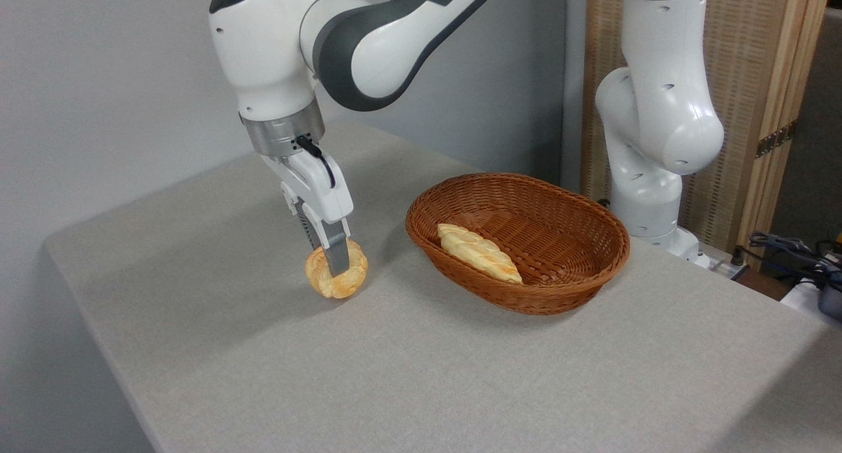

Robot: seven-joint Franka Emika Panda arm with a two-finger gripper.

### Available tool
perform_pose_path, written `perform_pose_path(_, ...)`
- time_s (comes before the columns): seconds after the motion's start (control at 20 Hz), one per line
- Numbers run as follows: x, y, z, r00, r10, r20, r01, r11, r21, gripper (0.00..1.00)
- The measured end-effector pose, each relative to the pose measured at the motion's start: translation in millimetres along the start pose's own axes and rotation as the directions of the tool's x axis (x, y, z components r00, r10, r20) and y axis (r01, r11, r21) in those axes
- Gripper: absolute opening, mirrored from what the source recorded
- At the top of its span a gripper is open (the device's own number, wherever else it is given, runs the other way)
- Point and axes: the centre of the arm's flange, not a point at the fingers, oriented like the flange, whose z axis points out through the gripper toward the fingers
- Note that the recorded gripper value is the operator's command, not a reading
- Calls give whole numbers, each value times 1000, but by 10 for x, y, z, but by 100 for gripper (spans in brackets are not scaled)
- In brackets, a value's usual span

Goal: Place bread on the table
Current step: 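Lower the bun onto the table and open the gripper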

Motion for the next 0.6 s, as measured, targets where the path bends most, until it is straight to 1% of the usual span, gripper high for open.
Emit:
perform_pose_path(0.15, 34, 13, 75, 1000, 5, 13, -5, 1000, -5, 100)
perform_pose_path(0.35, 39, 9, 64, 1000, 4, 11, -4, 1000, -4, 100)
perform_pose_path(0.45, 31, -24, -11, 1000, -2, -2, 2, 1000, 4, 100)
perform_pose_path(0.6, -19, -101, -245, 999, -16, -42, 17, 1000, 26, 100)
